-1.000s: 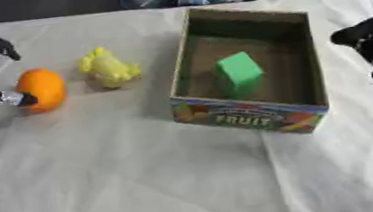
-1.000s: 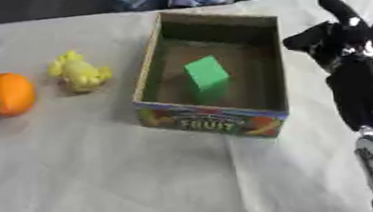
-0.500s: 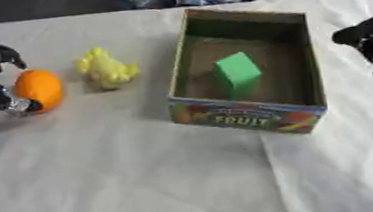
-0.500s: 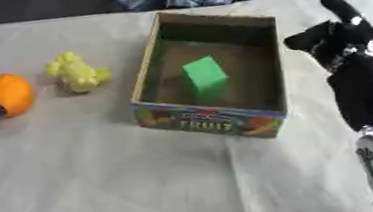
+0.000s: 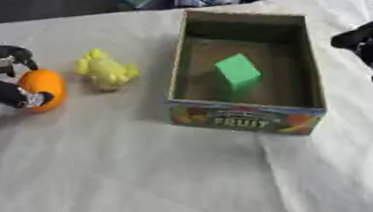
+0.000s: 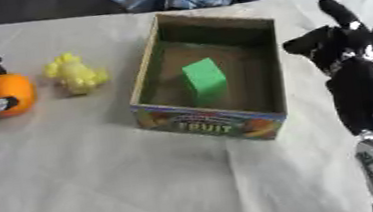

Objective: Pick up objects on the table and place them in the box.

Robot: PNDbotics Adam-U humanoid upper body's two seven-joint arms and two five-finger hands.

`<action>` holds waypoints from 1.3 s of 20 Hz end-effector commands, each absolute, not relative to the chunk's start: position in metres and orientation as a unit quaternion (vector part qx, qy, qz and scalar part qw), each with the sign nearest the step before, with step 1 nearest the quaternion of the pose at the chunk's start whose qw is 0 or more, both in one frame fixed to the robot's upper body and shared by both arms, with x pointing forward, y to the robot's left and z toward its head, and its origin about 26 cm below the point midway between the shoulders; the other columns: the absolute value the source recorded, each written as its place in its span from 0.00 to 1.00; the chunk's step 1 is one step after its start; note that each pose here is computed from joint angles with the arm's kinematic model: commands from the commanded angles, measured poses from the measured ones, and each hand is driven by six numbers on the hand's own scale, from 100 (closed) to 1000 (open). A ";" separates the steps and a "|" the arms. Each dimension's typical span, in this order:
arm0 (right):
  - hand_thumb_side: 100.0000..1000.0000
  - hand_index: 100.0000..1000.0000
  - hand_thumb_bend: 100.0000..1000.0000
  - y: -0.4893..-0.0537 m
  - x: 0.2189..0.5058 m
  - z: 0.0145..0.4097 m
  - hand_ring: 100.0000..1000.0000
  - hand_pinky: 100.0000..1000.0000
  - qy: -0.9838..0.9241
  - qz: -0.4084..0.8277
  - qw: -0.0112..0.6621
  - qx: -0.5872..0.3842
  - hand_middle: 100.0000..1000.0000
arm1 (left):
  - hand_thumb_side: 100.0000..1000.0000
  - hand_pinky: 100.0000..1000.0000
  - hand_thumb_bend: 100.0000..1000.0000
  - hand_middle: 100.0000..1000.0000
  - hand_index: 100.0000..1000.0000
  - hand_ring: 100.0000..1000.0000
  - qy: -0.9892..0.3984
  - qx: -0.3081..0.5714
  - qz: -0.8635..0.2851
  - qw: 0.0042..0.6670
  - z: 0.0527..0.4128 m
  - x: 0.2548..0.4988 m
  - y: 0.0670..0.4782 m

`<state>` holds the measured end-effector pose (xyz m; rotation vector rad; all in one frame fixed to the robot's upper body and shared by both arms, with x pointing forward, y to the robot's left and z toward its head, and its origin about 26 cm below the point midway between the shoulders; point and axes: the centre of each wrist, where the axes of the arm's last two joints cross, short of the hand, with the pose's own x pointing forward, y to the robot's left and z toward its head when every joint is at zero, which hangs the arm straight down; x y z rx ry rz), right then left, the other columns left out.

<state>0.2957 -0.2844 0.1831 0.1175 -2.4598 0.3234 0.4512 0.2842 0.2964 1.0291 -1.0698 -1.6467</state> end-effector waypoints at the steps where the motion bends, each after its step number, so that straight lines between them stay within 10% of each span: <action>1: 1.00 0.97 0.28 -0.285 0.293 0.191 0.69 0.78 -0.941 0.129 0.312 0.040 0.54 | 0.38 0.59 0.22 1.00 0.87 0.75 -0.439 0.426 -0.659 0.438 0.309 0.450 0.287; 5: 1.00 0.97 0.28 -0.284 0.293 0.191 0.69 0.78 -0.940 0.128 0.313 0.040 0.54 | 0.00 0.57 0.08 1.00 0.85 0.73 -0.433 0.417 -0.667 0.440 0.308 0.450 0.286; 26: 1.00 0.97 0.29 -0.284 0.293 0.190 0.69 0.78 -0.939 0.126 0.318 0.042 0.54 | 0.00 0.39 0.00 1.00 0.77 0.59 -0.447 0.446 -0.639 0.439 0.320 0.445 0.279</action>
